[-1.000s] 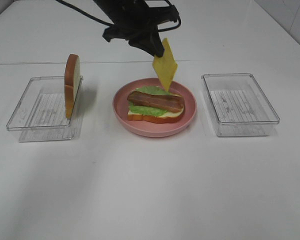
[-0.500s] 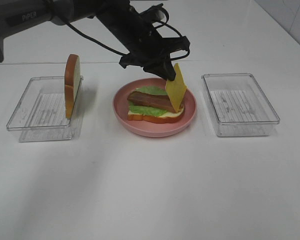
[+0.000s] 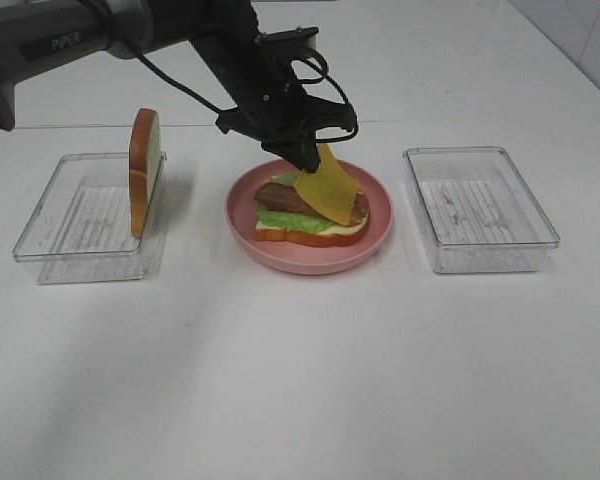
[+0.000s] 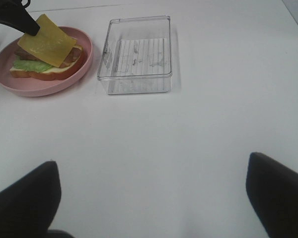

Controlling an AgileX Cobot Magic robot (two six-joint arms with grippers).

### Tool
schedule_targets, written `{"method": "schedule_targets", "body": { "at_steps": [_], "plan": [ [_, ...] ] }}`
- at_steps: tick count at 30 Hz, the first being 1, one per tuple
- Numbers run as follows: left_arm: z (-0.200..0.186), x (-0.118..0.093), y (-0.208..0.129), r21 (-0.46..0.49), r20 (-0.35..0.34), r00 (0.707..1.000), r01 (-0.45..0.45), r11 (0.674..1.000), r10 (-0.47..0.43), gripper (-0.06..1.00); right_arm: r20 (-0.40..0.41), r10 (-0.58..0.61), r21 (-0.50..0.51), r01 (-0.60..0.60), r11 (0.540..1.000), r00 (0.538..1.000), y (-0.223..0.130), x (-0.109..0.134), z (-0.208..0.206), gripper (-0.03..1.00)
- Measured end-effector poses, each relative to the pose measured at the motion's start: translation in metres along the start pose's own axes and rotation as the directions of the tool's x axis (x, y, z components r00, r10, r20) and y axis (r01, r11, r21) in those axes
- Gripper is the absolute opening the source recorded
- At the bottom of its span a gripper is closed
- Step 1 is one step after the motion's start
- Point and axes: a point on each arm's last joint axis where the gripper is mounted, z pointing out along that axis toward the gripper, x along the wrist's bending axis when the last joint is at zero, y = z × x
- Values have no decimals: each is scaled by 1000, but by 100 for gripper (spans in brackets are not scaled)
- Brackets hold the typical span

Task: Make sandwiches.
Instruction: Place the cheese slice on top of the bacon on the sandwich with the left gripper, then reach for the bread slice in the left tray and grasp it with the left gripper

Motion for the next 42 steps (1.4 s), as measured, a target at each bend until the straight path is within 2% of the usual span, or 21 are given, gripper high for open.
{"method": "schedule_targets", "body": {
  "at_steps": [4,6,7,8,9,10,11,12,13,14,15,17,20,26,28,29,31,35,39,41,42],
  "plan": [
    [0,1,0,0,-12,1000,-8,1000,8,4,0,0,0,0,1000,1000,0,0,0,94],
    [0,3,0,1,-35,999,-18,1000,18,19,0,0,0,0,1000,1000,0,0,0,94],
    [0,3,0,1,-35,999,-18,1000,18,19,0,0,0,0,1000,1000,0,0,0,94],
    [0,4,0,0,-49,999,-4,1000,4,38,0,0,0,0,1000,1000,0,0,0,94],
    [-1,5,0,-2,-56,998,9,1000,-9,50,0,0,0,0,1000,1000,0,0,0,94],
    [-1,5,0,-2,-56,998,9,1000,-9,50,0,0,0,0,1000,1000,0,0,0,94],
    [-5,5,1,-8,-74,997,22,1000,-23,76,0,0,0,0,1000,1000,0,0,0,94],
    [-5,5,1,-8,-74,997,22,1000,-23,76,0,0,0,0,1000,1000,0,0,0,94],
    [-14,4,4,-14,-95,995,14,1000,-15,90,0,0,0,0,1000,1000,0,0,0,94],
    [-21,3,6,-15,-106,994,6,1000,-7,94,0,0,0,0,1000,1000,0,0,0,94],
    [-21,3,6,-15,-106,994,6,1000,-7,94,0,0,0,0,1000,1000,0,0,0,94],
    [-51,-5,13,-29,-121,993,-15,999,12,98,0,0,0,0,1000,1000,0,0,0,94],
    [-75,-13,15,-23,-121,993,-18,1000,15,99,0,0,0,0,1000,1000,0,0,0,94],
    [-103,-20,18,-36,-136,990,-35,999,30,99,0,0,0,0,1000,1000,0,0,0,94],
    [-130,-24,21,-84,-173,984,-65,994,50,99,0,0,0,0,1000,1000,0,0,0,94],
    [-130,-24,21,-84,-173,984,-65,994,50,99,0,0,0,0,1000,1000,0,0,0,94],
    [-158,-30,23,-135,-190,980,-87,987,60,99,0,0,0,0,1000,1000,0,0,0,94],
    [-180,-33,22,-169,-217,975,-91,981,53,99,0,0,0,0,1000,1000,0,0,0,94],
    [-186,-25,14,-147,-247,969,-62,987,24,99,0,0,0,0,1000,1000,0,0,0,94],
    [-184,4,-3,-77,-287,957,17,997,-39,99,0,0,0,0,1000,1000,0,0,0,94],
    [-184,4,-3,-77,-287,957,17,997,-39,99,0,0,0,0,1000,1000,0,0,0,94]
  ]
}}
